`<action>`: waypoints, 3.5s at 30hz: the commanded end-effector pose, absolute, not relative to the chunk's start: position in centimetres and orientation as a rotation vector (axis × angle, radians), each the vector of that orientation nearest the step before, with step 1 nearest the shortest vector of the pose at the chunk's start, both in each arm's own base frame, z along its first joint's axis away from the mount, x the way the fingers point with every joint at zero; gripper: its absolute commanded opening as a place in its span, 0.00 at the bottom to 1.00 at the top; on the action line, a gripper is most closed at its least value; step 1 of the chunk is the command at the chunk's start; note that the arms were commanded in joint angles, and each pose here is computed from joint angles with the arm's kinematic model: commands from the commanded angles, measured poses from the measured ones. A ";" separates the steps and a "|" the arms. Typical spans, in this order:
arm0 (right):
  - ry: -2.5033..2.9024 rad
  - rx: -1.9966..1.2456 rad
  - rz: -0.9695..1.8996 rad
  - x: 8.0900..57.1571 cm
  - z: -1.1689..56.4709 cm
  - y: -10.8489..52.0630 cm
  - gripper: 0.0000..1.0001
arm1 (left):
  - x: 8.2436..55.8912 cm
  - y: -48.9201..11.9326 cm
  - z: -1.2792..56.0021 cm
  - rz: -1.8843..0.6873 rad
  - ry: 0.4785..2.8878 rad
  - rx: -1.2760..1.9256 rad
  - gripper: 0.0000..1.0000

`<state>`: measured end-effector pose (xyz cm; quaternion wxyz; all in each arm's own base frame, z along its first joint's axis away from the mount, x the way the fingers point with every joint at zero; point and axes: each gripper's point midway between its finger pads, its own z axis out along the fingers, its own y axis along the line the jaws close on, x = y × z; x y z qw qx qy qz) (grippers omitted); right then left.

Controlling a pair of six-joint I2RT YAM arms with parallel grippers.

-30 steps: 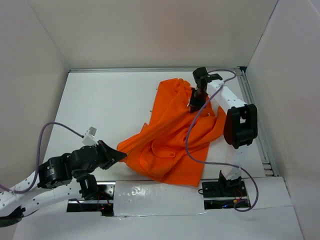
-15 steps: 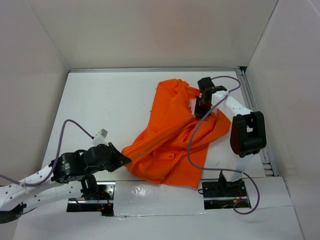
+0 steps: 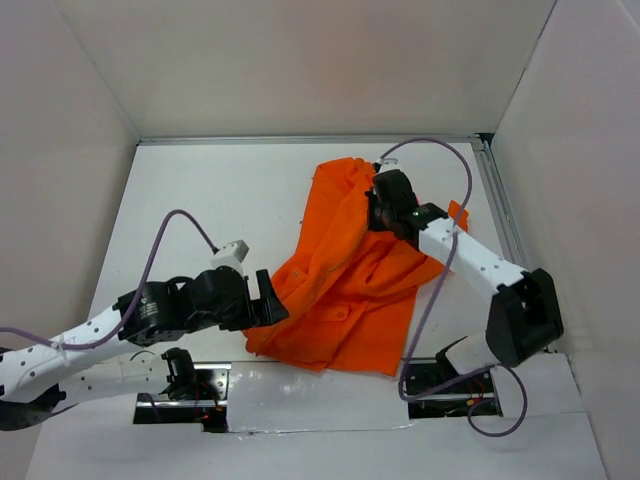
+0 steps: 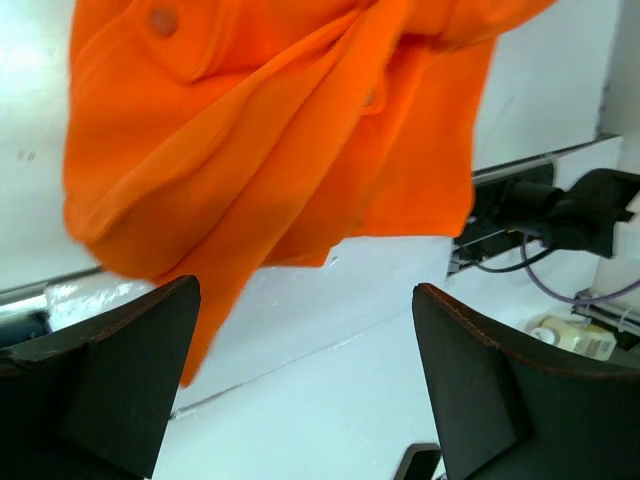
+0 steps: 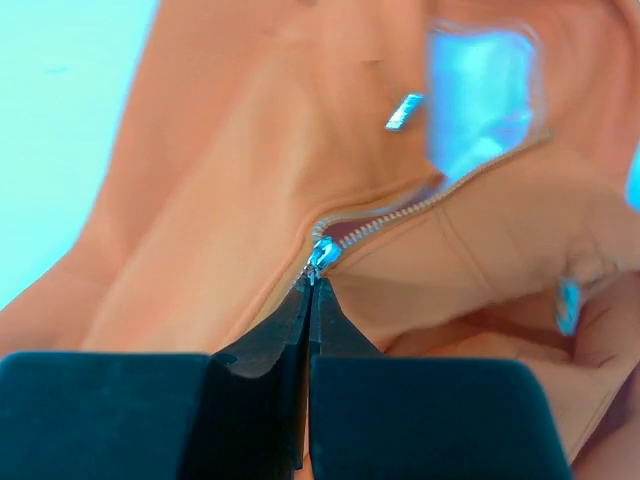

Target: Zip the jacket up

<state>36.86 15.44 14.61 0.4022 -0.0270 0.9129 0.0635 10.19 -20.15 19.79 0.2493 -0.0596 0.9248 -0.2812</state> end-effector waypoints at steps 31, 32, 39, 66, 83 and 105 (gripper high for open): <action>2.122 -0.351 0.311 29.3 15.5 17.3 0.00 | 36.1 -44.6 17.2 -1.199 2.450 0.614 0.99; 2.120 -0.350 0.310 29.3 15.7 17.3 0.00 | 36.1 -44.8 16.1 -1.179 2.475 0.615 0.99; 2.105 -0.296 0.284 29.7 16.4 16.7 0.00 | 34.6 -44.1 13.4 -1.188 2.546 0.635 0.42; 2.225 -0.227 0.338 27.1 15.5 19.7 0.00 | 36.9 -41.0 19.5 -1.043 2.378 0.587 0.99; 2.175 -0.163 0.434 28.1 19.1 19.5 0.00 | 25.4 -35.0 19.7 -0.935 2.264 0.779 0.99; 2.237 0.194 -0.014 35.4 18.0 11.2 0.00 | 22.2 -32.8 17.9 -0.820 2.428 0.587 0.00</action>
